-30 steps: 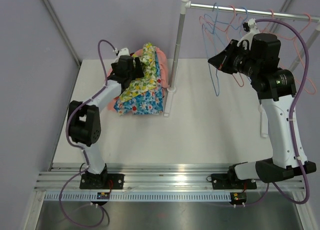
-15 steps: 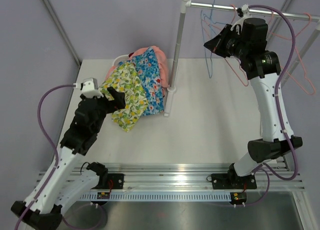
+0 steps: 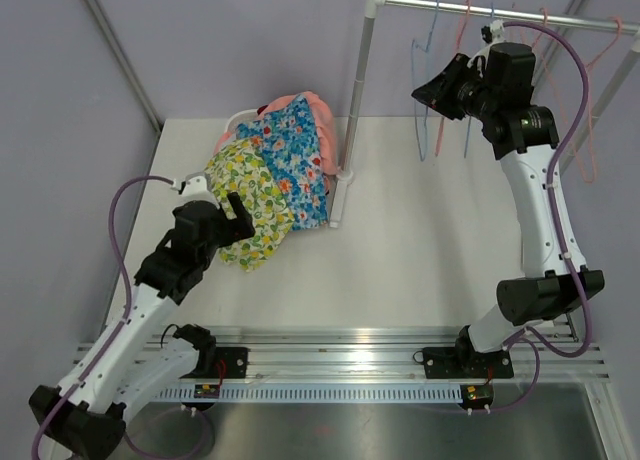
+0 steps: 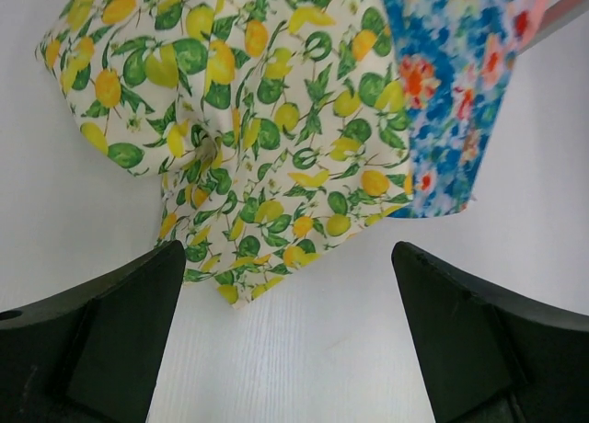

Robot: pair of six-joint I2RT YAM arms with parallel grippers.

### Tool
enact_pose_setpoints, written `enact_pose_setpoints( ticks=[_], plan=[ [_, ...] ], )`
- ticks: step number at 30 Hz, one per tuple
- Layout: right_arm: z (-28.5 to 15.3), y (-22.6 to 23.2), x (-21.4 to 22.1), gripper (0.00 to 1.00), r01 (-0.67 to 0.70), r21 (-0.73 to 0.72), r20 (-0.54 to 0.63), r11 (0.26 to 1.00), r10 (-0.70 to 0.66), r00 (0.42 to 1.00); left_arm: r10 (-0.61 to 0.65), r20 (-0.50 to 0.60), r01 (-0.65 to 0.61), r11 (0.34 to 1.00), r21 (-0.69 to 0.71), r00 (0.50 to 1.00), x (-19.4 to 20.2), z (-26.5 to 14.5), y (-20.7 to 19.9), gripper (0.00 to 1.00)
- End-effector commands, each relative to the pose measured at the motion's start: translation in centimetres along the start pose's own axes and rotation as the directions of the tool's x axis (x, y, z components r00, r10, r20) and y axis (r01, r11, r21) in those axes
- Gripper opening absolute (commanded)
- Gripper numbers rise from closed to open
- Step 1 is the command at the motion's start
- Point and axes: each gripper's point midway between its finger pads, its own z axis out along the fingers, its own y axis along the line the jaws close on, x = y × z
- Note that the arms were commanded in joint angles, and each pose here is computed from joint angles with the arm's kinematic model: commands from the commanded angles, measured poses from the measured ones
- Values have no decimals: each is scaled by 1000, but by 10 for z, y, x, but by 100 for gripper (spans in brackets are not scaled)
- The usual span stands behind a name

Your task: Remove the skirt from the hanger

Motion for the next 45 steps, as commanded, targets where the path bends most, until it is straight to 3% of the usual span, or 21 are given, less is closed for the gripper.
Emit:
enact_pose_setpoints(
  ticks=[1,2,3,7,12,15,16,19,21,22,25,30,37,40,43,45],
  plan=[
    [-29,25,-12,39,26,-79,50,997,-22,999,-47,12,48,993,-105,999,0,23,8,99],
    [-32,28,-11,60,30,-90,44,996,-26,999,-46,4,46,983,-175,999,1,35,14,99],
    [-34,28,-9,99,33,-87,36,996,-30,999,-46,-1,45,975,-216,999,1,41,19,99],
    [-47,33,-6,99,51,-104,24,993,-49,998,-37,5,36,924,-380,999,-7,61,39,99],
    [-73,41,-1,99,89,-125,35,988,-85,996,-43,18,47,924,-380,999,-15,83,46,99],
    [-89,45,2,99,97,-134,52,986,-90,995,-54,6,53,937,-346,999,-16,107,43,88],
    [-93,46,3,100,92,-136,55,986,-85,995,-54,-1,50,942,-333,999,-14,122,40,77],
    [-107,53,7,100,90,-174,71,981,-79,994,-80,-55,63,964,-256,995,-7,153,26,61],
    [-115,55,9,100,89,-181,72,979,-77,994,-91,-93,70,976,-204,992,-6,174,11,13],
    [-119,56,9,99,94,-180,78,979,-81,994,-109,-86,91,978,-186,990,-10,178,4,0],
    [-124,53,16,100,99,-174,71,980,-87,994,-135,6,135,986,-97,991,-55,166,-21,0],
    [-129,44,31,99,87,-169,62,982,-77,995,-151,225,133,987,92,963,-175,117,-77,0],
    [-129,37,51,99,54,-187,21,981,-51,998,-179,286,63,926,372,941,-264,130,-163,0],
    [-130,34,55,99,55,-176,16,983,-53,998,-194,221,73,884,461,956,-268,173,-199,0],
    [-134,31,56,99,73,-159,16,985,-71,997,-177,174,95,911,402,969,-245,219,-203,0],
    [-141,32,55,99,93,-149,22,985,-91,996,-169,96,129,935,329,981,-200,257,-192,0]
  ],
)
